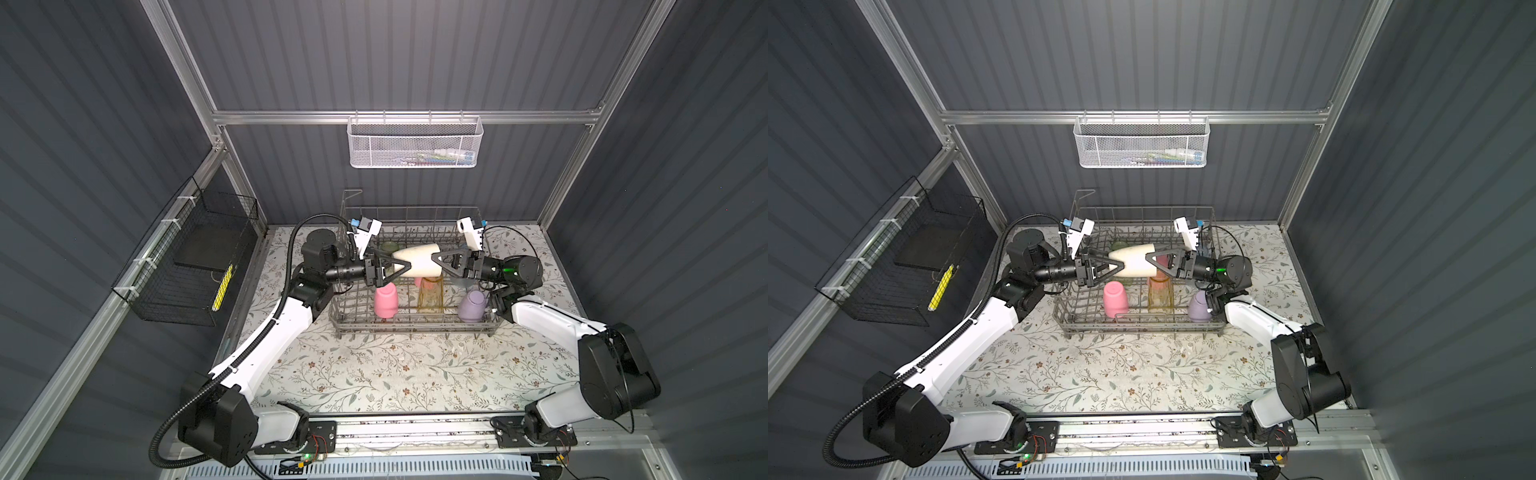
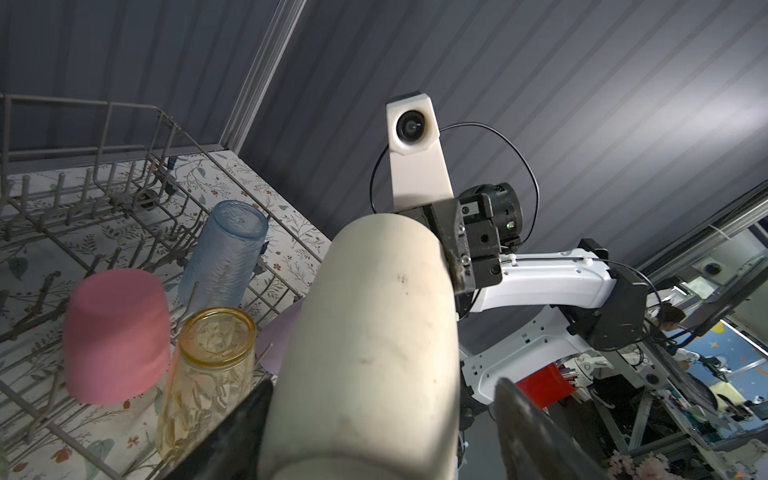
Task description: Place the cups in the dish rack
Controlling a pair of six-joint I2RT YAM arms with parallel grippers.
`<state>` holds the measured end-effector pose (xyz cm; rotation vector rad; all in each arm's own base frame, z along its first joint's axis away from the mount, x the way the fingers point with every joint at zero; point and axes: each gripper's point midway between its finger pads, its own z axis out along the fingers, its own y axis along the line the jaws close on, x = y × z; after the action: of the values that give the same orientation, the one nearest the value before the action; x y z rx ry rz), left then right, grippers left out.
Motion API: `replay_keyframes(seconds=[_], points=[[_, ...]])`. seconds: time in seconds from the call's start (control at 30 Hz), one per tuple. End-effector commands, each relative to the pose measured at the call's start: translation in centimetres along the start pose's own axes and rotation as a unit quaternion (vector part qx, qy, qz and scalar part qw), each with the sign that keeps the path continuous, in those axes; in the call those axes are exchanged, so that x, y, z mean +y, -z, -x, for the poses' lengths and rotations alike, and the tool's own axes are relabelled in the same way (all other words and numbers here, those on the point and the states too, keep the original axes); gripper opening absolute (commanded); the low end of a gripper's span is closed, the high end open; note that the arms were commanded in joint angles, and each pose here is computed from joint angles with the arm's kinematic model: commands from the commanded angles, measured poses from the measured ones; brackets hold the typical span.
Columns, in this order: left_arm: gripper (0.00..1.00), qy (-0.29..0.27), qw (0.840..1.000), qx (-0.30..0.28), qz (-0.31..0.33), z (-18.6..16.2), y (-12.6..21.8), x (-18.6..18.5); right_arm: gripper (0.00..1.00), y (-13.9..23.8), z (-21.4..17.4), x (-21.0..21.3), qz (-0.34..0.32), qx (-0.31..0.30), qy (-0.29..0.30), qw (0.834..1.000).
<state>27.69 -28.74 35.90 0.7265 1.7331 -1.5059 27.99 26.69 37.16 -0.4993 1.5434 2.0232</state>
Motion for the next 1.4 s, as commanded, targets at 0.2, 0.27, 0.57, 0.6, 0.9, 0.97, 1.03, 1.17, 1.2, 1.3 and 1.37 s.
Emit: replay_keyframes(seconds=[0.2, 0.27, 0.57, 0.6, 0.9, 0.97, 1.03, 1.17, 1.2, 1.3, 1.37], points=[[0.80, -0.006, 1.000, 0.010, -0.021, -0.50, -0.41, -0.54, 0.00, -0.19, 0.54, 1.18, 0.015, -0.005, 0.024, 1.000], [0.80, -0.006, 1.000, 0.011, -0.023, -0.60, -0.50, -0.64, 0.00, -0.25, 0.47, 1.25, 0.017, -0.005, 0.025, 1.000], [0.75, -0.005, 1.000, 0.012, -0.024, -0.82, -0.74, -0.64, 0.00, -0.75, 0.29, 0.83, 0.019, -0.001, 0.018, 1.000], [0.74, -0.004, 1.000, 0.012, -0.024, -0.78, -0.75, -0.64, 0.00, -0.77, 0.35, 0.86, 0.020, -0.002, 0.018, 1.000], [0.65, -0.005, 1.000, 0.009, -0.027, -0.75, -0.76, -0.78, 0.00, -0.77, 0.36, 0.62, 0.019, -0.003, 0.015, 1.000], [0.63, -0.003, 0.999, 0.008, -0.031, -0.79, -0.79, -0.81, 0.00, -0.76, 0.42, 0.56, 0.020, -0.004, 0.015, 1.000], [0.60, -0.002, 0.999, 0.007, -0.035, -0.77, -0.80, -0.90, 0.00, -0.81, 0.45, 0.63, 0.024, -0.004, 0.014, 1.000], [0.57, -0.004, 0.999, 0.005, -0.035, -0.71, -0.71, -1.01, 0.01, -0.83, 0.47, 0.58, 0.027, -0.003, 0.012, 1.000], [0.53, -0.005, 0.999, 0.004, -0.035, -0.66, -0.68, -1.13, 0.03, -0.83, 0.47, 0.55, 0.027, -0.003, 0.012, 1.000], [0.49, -0.008, 0.999, 0.002, -0.034, -0.54, -0.58, -1.25, 0.09, -0.82, 0.44, 0.67, 0.027, -0.002, 0.015, 1.000], [0.47, -0.011, 1.000, -0.001, -0.029, -0.37, -0.47, -1.31, 0.13, -0.76, 0.44, 0.69, 0.027, -0.003, 0.015, 1.000]])
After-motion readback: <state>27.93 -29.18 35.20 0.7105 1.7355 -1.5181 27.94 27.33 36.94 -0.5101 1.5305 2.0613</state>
